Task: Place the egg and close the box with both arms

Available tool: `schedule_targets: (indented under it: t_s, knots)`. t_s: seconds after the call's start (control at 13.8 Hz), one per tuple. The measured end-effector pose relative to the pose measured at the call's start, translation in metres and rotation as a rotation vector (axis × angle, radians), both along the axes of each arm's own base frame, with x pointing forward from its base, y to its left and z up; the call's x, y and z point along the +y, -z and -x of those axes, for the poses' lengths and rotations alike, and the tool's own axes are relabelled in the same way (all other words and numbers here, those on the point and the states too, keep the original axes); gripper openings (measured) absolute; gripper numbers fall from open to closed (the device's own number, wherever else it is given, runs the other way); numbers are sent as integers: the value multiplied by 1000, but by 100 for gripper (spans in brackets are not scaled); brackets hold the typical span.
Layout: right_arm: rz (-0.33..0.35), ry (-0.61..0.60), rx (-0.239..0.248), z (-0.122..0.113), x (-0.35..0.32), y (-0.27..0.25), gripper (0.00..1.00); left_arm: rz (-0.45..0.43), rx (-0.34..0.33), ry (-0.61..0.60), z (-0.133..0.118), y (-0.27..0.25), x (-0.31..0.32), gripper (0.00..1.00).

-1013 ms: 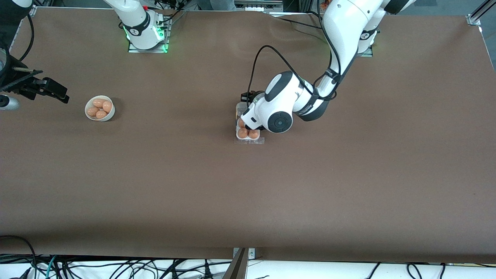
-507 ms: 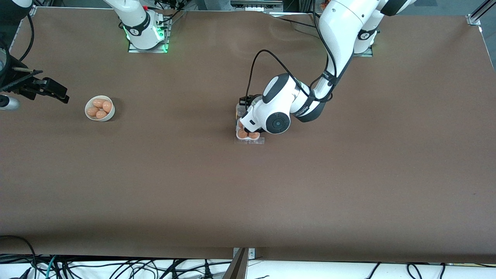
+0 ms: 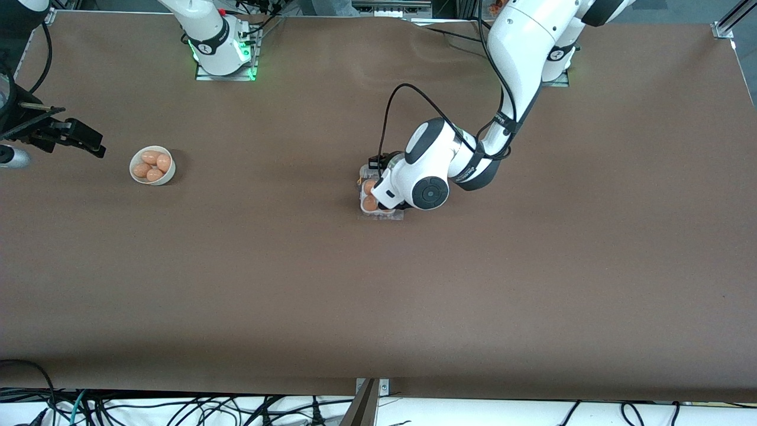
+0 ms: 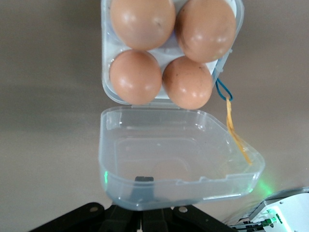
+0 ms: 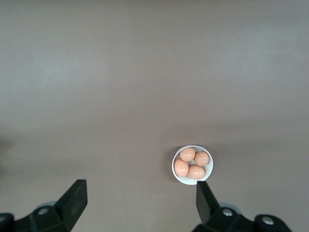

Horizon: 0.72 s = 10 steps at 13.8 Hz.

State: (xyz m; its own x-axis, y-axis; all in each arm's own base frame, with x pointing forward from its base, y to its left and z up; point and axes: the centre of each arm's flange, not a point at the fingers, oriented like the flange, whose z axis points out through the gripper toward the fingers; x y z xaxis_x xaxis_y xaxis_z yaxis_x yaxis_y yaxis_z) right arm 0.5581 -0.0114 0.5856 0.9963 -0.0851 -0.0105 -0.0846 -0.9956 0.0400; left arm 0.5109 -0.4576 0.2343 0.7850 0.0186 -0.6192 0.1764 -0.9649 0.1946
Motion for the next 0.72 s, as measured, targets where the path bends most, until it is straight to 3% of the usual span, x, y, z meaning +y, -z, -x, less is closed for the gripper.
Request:
schedule_targets:
  t_s: [0.43, 0.72]
  knots:
    - [0, 0, 0, 0, 0, 0, 100, 12, -76, -49, -35, -26, 14, 4]
    - [0, 0, 0, 0, 0, 0, 100, -39, -186, -99, -80, -52, 53, 7]
